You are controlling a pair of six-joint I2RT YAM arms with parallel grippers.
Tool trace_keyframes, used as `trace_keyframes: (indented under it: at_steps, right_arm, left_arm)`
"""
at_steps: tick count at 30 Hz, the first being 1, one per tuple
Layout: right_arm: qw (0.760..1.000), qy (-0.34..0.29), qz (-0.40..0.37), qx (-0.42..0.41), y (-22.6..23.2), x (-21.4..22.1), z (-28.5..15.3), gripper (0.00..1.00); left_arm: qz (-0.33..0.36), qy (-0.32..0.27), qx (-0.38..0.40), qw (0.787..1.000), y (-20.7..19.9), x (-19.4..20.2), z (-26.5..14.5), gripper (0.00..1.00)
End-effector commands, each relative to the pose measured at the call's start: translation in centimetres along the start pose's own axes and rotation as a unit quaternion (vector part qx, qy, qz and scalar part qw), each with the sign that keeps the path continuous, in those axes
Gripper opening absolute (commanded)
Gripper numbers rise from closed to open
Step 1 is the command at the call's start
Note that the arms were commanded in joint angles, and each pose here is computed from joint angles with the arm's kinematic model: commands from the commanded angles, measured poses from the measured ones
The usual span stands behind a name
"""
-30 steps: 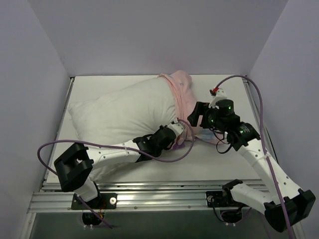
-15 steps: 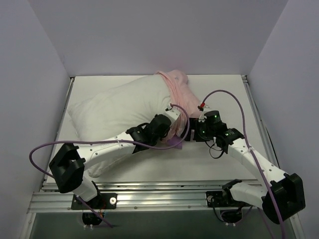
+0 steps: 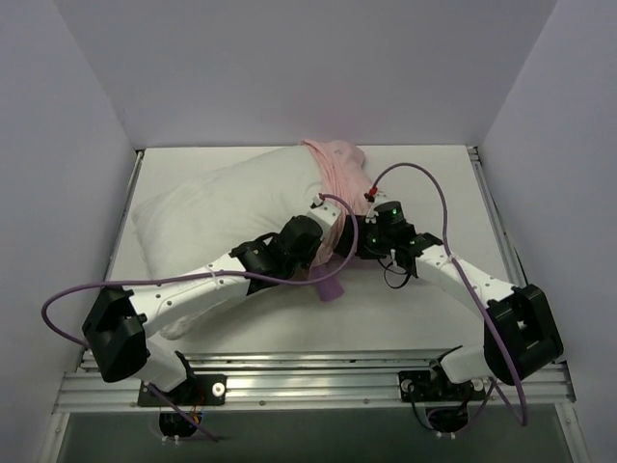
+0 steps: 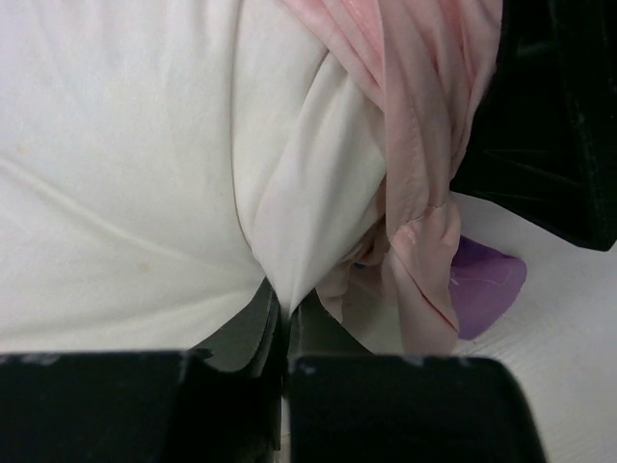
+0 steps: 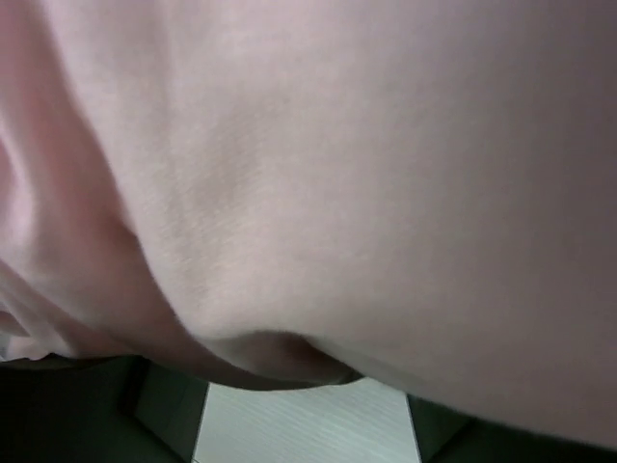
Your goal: Remove the pillowcase from the pillow
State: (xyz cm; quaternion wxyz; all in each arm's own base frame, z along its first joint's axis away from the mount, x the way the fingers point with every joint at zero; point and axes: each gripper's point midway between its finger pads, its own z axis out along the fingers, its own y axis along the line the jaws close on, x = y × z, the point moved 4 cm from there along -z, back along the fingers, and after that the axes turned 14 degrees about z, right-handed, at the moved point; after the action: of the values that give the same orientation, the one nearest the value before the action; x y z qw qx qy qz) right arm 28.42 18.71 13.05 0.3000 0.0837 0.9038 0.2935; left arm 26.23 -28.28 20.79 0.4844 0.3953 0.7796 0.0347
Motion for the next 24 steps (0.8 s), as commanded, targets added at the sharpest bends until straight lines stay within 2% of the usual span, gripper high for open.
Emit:
trace_keyframes:
  at_steps: [1,3,4,7,11,15,18,20,24]
  right_arm:
    - [0.996,-0.067,-0.016,-0.051,4.1,-4.1,0.2,0.61]
    - [0.996,-0.083,-0.017,-0.029,3.9,-4.9,0.0,0.45]
    - [0.995,-0.093,-0.015,-0.014,3.5,-5.2,-0.1,0.23]
    - [0.992,-0.117,0.007,0.052,1.1,-6.5,-0.8,0.00]
    - [0.981,-0.147,0.095,0.083,-3.6,-9.3,-3.3,0.00]
    - [0.951,-0.213,0.186,0.128,-8.7,-13.1,-8.3,0.00]
    - [0.925,-0.253,0.266,0.099,-9.3,-14.7,-10.1,0.00]
    - [0.919,-0.254,0.300,0.041,-7.8,-15.7,-9.8,0.00]
    - [0.900,-0.266,0.344,0.004,-7.7,-18.6,-10.5,0.00]
  left_arm:
    - [-0.059,-0.072,-0.007,0.996,1.9,-4.6,-2.6,0.02]
    - [-0.062,-0.069,-0.011,0.996,2.2,-4.5,-2.8,0.02]
    - [-0.063,-0.066,-0.017,0.996,2.4,-4.4,-2.8,0.02]
    - [-0.080,-0.060,-0.041,0.994,3.7,-3.6,-3.1,0.02]
    - [-0.114,-0.042,-0.065,0.990,6.4,-1.9,-4.1,0.02]
    - [-0.121,-0.014,-0.092,0.988,8.3,0.1,-5.4,0.02]
    - [-0.118,0.010,-0.124,0.985,10.0,1.6,-6.7,0.02]
    - [-0.115,0.018,-0.140,0.983,10.9,2.5,-7.4,0.02]
    - [-0.123,0.045,-0.161,0.978,12.6,4.4,-7.8,0.02]
